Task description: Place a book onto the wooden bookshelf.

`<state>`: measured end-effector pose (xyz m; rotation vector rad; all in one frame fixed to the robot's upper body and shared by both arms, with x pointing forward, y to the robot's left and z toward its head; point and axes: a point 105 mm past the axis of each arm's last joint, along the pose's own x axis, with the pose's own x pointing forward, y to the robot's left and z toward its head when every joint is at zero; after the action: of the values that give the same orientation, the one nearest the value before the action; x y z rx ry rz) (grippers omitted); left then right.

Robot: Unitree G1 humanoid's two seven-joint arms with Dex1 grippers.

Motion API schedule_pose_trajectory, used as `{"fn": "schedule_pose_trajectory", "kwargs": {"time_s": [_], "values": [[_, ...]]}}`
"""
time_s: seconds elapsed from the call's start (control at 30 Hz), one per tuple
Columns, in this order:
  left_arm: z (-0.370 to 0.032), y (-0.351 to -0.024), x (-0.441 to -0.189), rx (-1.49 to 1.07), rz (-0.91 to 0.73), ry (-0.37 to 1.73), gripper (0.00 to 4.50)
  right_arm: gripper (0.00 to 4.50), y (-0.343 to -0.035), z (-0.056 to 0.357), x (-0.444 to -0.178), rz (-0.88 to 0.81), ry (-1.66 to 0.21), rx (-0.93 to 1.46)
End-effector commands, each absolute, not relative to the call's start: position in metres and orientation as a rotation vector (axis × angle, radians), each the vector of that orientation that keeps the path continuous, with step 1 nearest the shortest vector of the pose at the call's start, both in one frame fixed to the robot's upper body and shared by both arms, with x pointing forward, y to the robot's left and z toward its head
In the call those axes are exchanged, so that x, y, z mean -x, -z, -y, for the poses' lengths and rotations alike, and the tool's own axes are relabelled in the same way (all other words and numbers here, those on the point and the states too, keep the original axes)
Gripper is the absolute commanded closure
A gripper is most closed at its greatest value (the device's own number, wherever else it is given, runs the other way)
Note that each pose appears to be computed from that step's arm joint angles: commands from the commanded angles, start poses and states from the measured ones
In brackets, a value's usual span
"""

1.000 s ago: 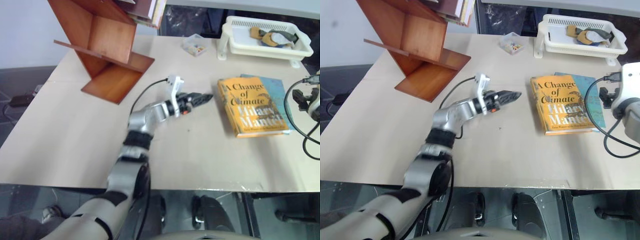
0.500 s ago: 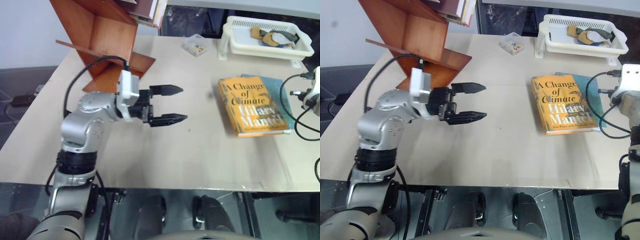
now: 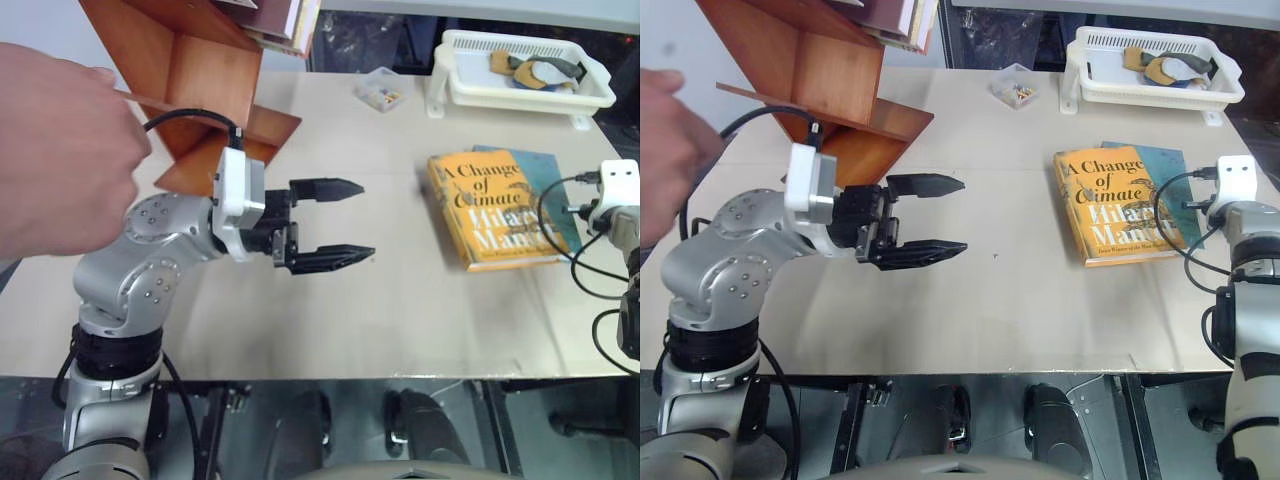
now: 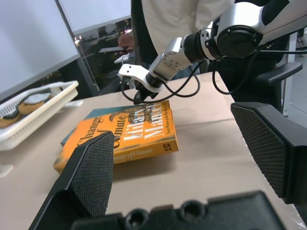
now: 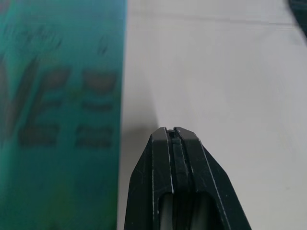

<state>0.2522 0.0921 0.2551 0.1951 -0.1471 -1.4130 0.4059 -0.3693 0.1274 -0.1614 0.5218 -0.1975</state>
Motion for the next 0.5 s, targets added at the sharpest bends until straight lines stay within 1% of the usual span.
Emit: {"fn": "schedule_pose_trajectory", "kwargs": {"time_s": [0.03, 0.2, 0.3, 0.5], "values": [[-0.096, -0.265, -0.243, -0.22, 0.183, 1.391, 0.01, 4.5, -0.143, 0.362, -0.413, -0.479, 0.11, 0.216], [-0.103, -0.264, -0.242, -0.217, 0.166, 1.357, 0.01, 4.5, -0.139, 0.343, -0.416, -0.496, -0.03, 0.234], [-0.104, -0.262, -0.242, -0.213, 0.159, 1.353, 0.01, 4.5, -0.137, 0.332, -0.418, -0.484, -0.097, 0.207], [-0.105, -0.259, -0.246, -0.211, 0.148, 1.352, 0.01, 4.5, -0.133, 0.319, -0.419, -0.479, -0.171, 0.186]]}}
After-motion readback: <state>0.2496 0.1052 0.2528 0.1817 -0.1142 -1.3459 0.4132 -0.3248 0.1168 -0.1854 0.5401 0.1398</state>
